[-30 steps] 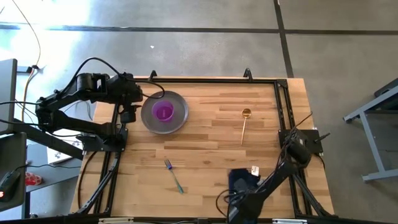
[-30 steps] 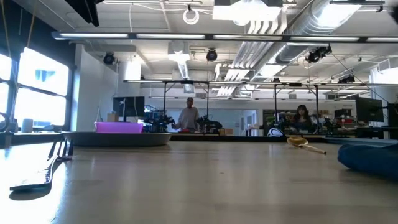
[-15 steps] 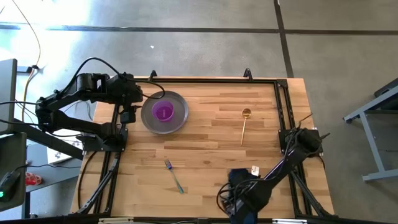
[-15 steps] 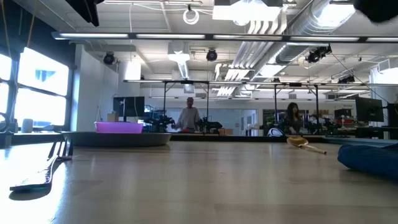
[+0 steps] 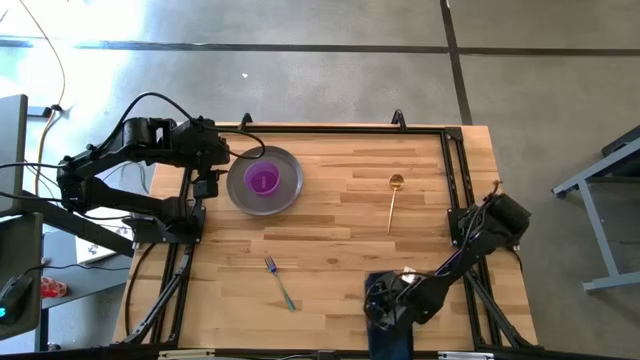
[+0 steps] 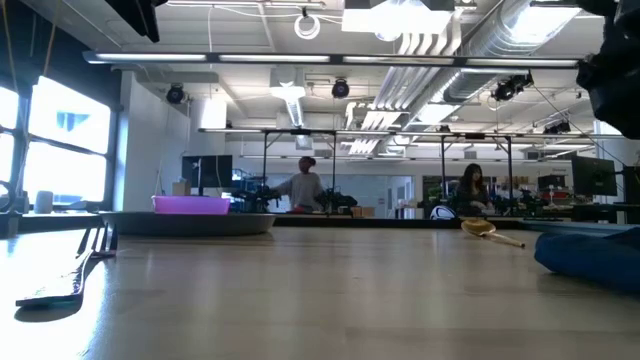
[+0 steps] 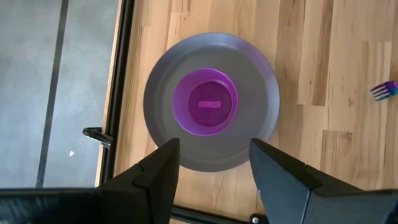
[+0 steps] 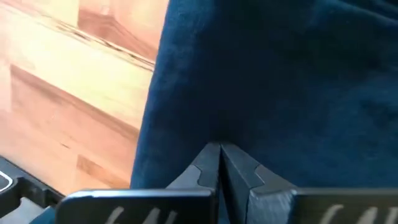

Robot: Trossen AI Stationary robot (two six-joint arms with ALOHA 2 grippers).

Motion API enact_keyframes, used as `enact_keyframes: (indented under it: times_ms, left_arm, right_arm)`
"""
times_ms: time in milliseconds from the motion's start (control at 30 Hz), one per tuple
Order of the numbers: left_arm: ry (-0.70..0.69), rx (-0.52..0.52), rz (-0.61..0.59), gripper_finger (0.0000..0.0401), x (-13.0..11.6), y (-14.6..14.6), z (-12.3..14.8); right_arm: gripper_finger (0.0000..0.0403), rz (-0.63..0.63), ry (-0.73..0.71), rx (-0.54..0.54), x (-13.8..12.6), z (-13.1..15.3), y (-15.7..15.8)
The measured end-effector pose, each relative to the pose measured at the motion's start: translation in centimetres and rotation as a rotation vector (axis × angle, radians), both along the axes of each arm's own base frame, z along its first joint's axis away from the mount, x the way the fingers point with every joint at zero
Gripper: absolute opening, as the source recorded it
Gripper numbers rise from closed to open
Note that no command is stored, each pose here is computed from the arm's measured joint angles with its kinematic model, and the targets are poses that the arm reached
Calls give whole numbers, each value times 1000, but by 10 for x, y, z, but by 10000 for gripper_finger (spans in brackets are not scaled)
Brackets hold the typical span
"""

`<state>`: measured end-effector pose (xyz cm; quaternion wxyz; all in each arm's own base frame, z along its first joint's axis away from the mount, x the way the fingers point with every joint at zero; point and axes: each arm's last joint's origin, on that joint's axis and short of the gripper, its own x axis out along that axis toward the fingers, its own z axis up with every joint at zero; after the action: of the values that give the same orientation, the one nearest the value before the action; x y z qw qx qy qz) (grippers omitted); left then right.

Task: Set table place
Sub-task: Move the blue napkin to the bottom right of the table

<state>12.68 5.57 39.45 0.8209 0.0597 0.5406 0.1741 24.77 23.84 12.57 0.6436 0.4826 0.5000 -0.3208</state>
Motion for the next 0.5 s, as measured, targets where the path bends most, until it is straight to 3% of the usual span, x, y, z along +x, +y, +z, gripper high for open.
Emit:
enact_keyframes:
  times_ms: [200, 500]
  left_arm:
    - [-3, 2, 1, 184, 0, 0, 0]
    - [-11, -1, 15, 184, 1, 0, 0]
  right_arm:
    - [0, -27, 103, -90, -16, -2, -16]
    - [0, -9, 357, -329, -48, 16, -48]
